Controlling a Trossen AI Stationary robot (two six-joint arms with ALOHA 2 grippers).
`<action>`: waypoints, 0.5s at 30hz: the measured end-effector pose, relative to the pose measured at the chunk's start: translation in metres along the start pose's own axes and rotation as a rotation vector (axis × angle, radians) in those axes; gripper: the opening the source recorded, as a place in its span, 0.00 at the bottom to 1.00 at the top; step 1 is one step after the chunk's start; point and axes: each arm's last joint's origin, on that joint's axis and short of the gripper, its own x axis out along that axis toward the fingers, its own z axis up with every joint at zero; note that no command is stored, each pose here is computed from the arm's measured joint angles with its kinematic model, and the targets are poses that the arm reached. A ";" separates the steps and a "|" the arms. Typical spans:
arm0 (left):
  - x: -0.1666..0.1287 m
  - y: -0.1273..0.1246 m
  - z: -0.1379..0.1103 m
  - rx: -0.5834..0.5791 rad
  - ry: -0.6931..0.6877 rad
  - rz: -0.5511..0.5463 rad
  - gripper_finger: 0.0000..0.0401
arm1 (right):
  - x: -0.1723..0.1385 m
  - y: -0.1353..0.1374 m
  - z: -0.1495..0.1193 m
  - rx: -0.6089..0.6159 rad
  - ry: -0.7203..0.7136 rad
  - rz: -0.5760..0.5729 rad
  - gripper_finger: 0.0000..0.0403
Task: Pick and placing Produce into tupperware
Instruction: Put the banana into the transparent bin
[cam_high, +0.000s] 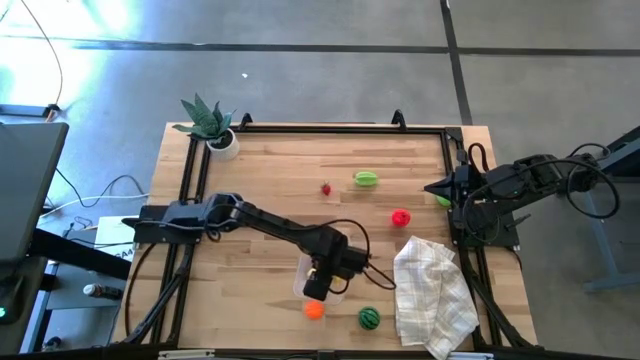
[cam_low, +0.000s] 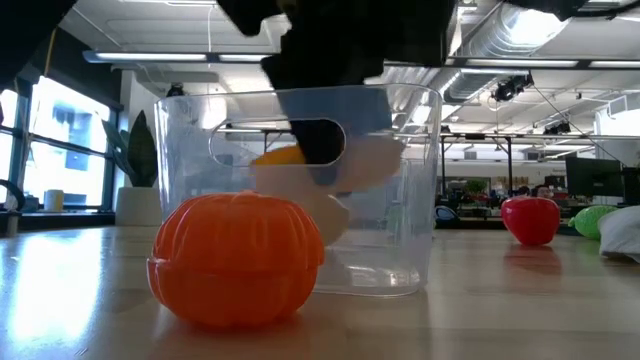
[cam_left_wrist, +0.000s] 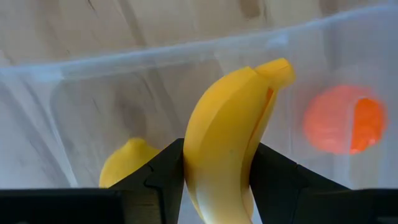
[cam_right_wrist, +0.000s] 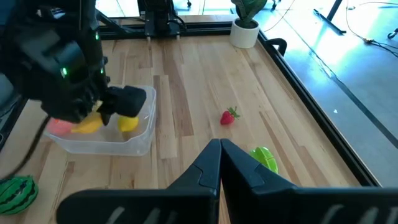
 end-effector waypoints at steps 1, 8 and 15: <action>0.001 0.000 -0.002 -0.003 0.022 -0.002 0.37 | 0.000 0.000 0.000 0.000 0.000 0.000 0.00; 0.017 0.002 0.000 -0.008 0.033 -0.012 0.37 | 0.000 0.000 0.000 -0.002 0.003 -0.001 0.00; 0.025 0.002 -0.002 -0.014 0.070 -0.034 0.37 | 0.000 0.000 -0.001 -0.003 0.006 -0.001 0.00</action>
